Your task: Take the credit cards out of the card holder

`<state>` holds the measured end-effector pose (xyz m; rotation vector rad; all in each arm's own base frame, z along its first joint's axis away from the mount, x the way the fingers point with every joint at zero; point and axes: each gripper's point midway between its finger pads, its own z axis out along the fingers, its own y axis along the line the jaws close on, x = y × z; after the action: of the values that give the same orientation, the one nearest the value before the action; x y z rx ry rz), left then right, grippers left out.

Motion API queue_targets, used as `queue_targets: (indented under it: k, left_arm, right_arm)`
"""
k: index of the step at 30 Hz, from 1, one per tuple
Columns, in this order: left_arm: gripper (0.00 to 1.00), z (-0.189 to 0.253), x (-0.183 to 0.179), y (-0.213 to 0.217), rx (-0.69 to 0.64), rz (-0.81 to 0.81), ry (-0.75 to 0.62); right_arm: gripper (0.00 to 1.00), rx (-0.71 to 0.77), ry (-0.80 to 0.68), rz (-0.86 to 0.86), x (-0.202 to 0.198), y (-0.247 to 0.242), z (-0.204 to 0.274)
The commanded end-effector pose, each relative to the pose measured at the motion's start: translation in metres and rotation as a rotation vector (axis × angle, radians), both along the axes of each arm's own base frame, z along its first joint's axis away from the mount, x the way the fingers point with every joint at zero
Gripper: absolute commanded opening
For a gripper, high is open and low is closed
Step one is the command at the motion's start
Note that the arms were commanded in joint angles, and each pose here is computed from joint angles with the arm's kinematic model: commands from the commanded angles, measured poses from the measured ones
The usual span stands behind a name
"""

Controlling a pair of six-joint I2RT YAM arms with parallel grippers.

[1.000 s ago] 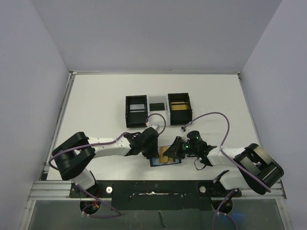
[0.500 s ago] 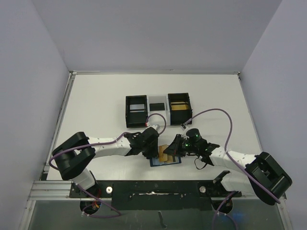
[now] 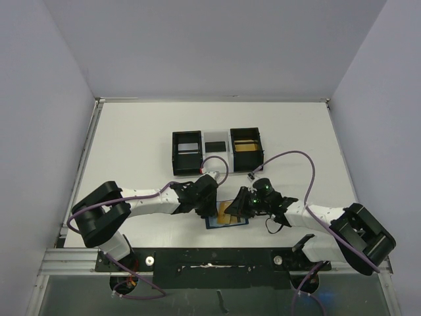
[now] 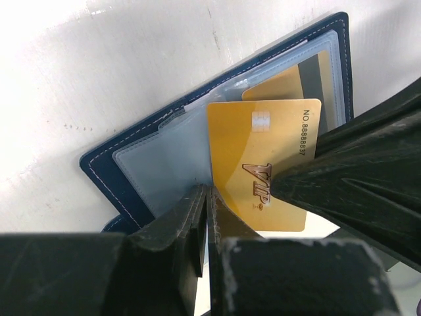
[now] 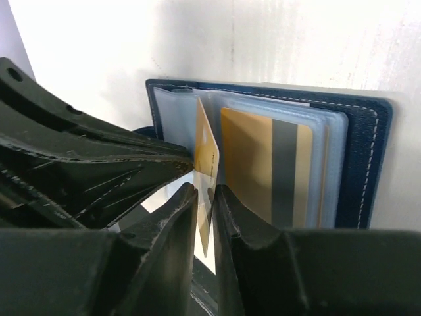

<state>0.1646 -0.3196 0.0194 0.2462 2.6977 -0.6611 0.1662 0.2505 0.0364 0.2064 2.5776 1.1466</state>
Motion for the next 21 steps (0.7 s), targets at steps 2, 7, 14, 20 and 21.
queue_targets:
  k: [2, 7, 14, 20, 21]
  left_arm:
    - [0.05, -0.014, -0.005, 0.016, 0.078, -0.017, 0.009]
    - [0.05, -0.014, -0.005, 0.016, 0.072, -0.001, 0.013]
    - [0.07, -0.005, -0.002, 0.019, 0.063, 0.012, -0.013]
    - [0.16, 0.011, 0.005, 0.013, 0.040, 0.030, -0.042]
    - [0.21, 0.016, 0.007, 0.009, 0.022, 0.030, -0.047]
  right_arm:
    - [0.18, 0.040, -0.029, -0.007, 0.006, 0.010, 0.006]
    - [0.03, 0.052, -0.060, -0.059, 0.007, 0.011, 0.013]
    - [0.00, -0.028, -0.087, -0.077, 0.007, -0.007, 0.017]
    - [0.00, -0.069, -0.160, -0.126, 0.012, -0.027, 0.035]
    - [0.00, -0.072, -0.168, -0.141, 0.013, -0.031, 0.037]
